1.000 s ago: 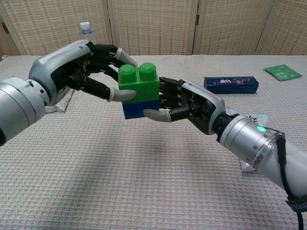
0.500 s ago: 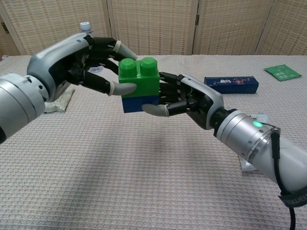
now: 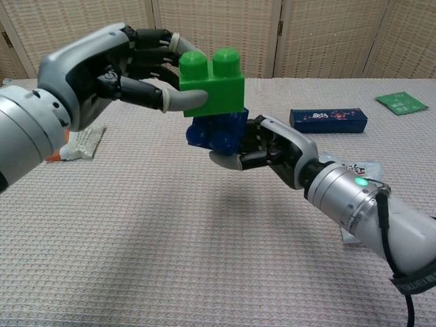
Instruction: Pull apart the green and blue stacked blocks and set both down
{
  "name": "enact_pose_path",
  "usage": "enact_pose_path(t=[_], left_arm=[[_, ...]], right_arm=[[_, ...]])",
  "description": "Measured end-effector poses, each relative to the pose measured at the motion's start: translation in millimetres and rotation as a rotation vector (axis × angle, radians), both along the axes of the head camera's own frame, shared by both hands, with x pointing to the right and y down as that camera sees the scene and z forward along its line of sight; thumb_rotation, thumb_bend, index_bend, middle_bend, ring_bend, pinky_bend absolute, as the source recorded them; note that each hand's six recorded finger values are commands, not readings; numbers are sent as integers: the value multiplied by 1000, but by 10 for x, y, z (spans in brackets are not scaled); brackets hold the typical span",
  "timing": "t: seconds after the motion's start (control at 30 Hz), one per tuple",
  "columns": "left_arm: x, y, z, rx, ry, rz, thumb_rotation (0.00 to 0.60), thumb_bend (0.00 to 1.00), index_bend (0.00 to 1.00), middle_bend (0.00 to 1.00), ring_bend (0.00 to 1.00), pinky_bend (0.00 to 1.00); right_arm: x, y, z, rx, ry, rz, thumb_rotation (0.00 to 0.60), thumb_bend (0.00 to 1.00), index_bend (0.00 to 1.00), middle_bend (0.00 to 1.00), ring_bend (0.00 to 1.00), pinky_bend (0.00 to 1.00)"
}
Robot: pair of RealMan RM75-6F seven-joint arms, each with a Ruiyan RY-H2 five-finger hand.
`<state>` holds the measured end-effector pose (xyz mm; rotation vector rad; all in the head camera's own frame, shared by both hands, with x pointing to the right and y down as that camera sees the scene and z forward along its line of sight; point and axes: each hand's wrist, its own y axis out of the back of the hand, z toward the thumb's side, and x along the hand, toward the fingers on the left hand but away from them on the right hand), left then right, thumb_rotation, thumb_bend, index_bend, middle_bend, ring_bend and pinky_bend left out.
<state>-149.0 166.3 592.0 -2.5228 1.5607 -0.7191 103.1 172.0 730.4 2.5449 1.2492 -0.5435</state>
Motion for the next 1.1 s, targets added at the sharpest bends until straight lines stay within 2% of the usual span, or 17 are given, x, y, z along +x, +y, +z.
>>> enact_pose_path(t=[0.37,0.6,0.8,0.9,1.1], left_arm=[[-31,-77,-27,26,-1,-14,600,472,815,939,473,71],[-186,-161,-17,79,-58,-18,600,472,815,939,473,71],[-468,-205,74,86,-115,-29,600,472,815,939,473,70],[-537,-147,101,76,-121,-18,600,472,815,939,473,70],[-616,-57,159,103,-169,23,600,472,815,939,473,71]], right_arm=[[27,-5,20,10,1,3,600,360,847,424,402,256],[211,-55,6,59,51,-5,600,362,847,424,402,256],[482,-151,-35,141,161,-54,600,361,847,424,401,256],[619,-220,-79,199,245,-104,600,361,847,423,400,257],[911,-364,-238,320,446,-212,600,361,847,424,401,262]])
